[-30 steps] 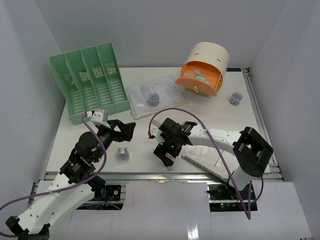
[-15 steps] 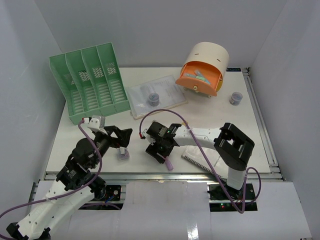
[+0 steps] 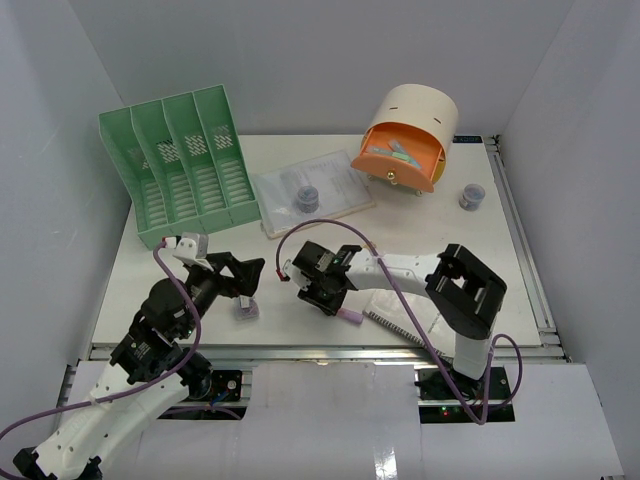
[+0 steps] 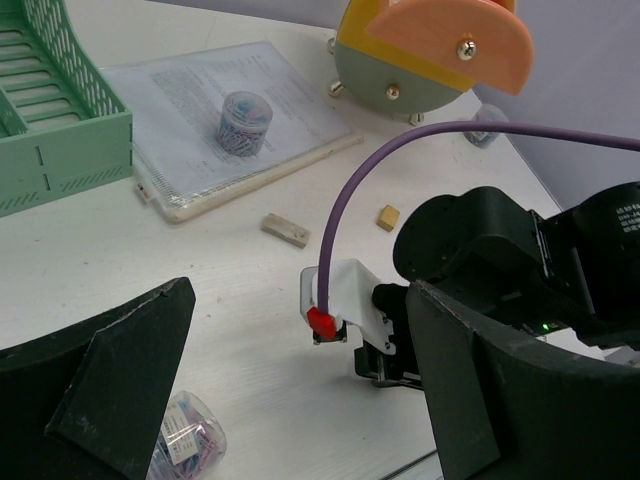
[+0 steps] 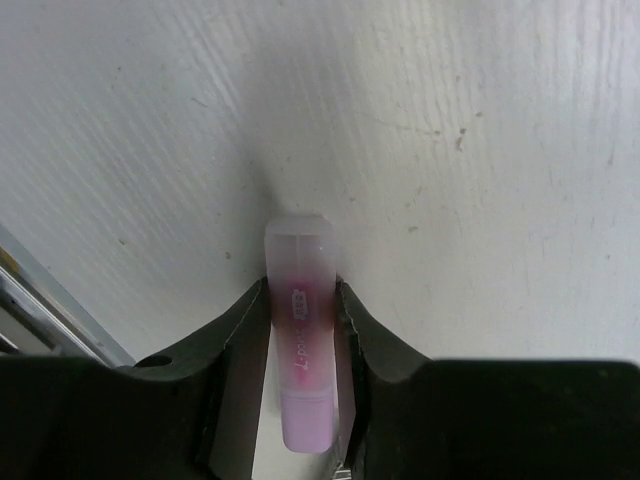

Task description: Organize the desk

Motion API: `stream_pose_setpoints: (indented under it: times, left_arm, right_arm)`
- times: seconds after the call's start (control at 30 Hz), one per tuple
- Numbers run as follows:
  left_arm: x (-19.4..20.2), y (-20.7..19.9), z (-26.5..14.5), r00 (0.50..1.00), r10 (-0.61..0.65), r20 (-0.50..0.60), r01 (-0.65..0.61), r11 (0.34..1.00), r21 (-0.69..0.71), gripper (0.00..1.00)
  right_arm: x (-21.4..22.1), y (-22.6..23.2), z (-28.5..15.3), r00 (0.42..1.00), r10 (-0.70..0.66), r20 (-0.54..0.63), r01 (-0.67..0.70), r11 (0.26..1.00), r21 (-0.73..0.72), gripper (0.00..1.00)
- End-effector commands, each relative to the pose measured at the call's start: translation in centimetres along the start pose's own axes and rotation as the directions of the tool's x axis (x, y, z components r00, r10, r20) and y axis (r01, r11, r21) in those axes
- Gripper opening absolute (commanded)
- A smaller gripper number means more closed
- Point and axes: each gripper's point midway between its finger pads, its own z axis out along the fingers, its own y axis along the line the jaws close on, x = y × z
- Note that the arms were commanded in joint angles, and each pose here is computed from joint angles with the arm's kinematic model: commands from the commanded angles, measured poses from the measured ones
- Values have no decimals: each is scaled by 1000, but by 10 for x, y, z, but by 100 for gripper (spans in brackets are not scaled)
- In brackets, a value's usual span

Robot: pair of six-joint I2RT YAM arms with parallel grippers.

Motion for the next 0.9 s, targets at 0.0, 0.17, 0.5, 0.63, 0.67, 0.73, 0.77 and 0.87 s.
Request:
stream_pose_setpoints:
  times: [0.0, 0.17, 0.5, 0.63, 0.67, 0.73, 0.77, 0.87]
  left_arm:
    - [7, -5, 0, 999, -2, -32, 3, 999, 32, 98]
    - [8, -6, 0, 999, -3, -37, 5, 999, 39, 98]
    - [11, -10, 0, 999, -3, -51, 6, 998, 61, 98]
    - [13, -11, 0, 998, -4, -55, 8, 998, 68, 98]
    - [13, -12, 0, 998, -5, -56, 9, 998, 69, 98]
    - [14, -12, 0, 998, -4, -59, 8, 997, 71, 98]
    - [13, -12, 0, 998, -4, -58, 8, 997, 73, 98]
    - [13, -13, -1, 998, -5, -56, 9, 997, 75, 98]
  right_arm:
    - [-30, -7, -36, 988, -127, 86, 141, 975, -172, 9]
    - [-113, -84, -163, 862, -149, 484, 208, 976, -71, 8]
    - [-103, -253, -321, 760, -299, 577, -49, 859, 510, 12]
    - [-94, -296, -359, 734, -339, 588, -151, 763, 629, 13]
    - [-91, -306, -364, 737, -348, 580, -167, 737, 655, 14]
    - [-88, -319, -363, 751, -350, 560, -176, 712, 680, 16]
    - [-86, -326, -360, 762, -344, 549, -179, 703, 688, 18]
    - [-75, -347, -345, 795, -312, 520, -194, 682, 705, 25]
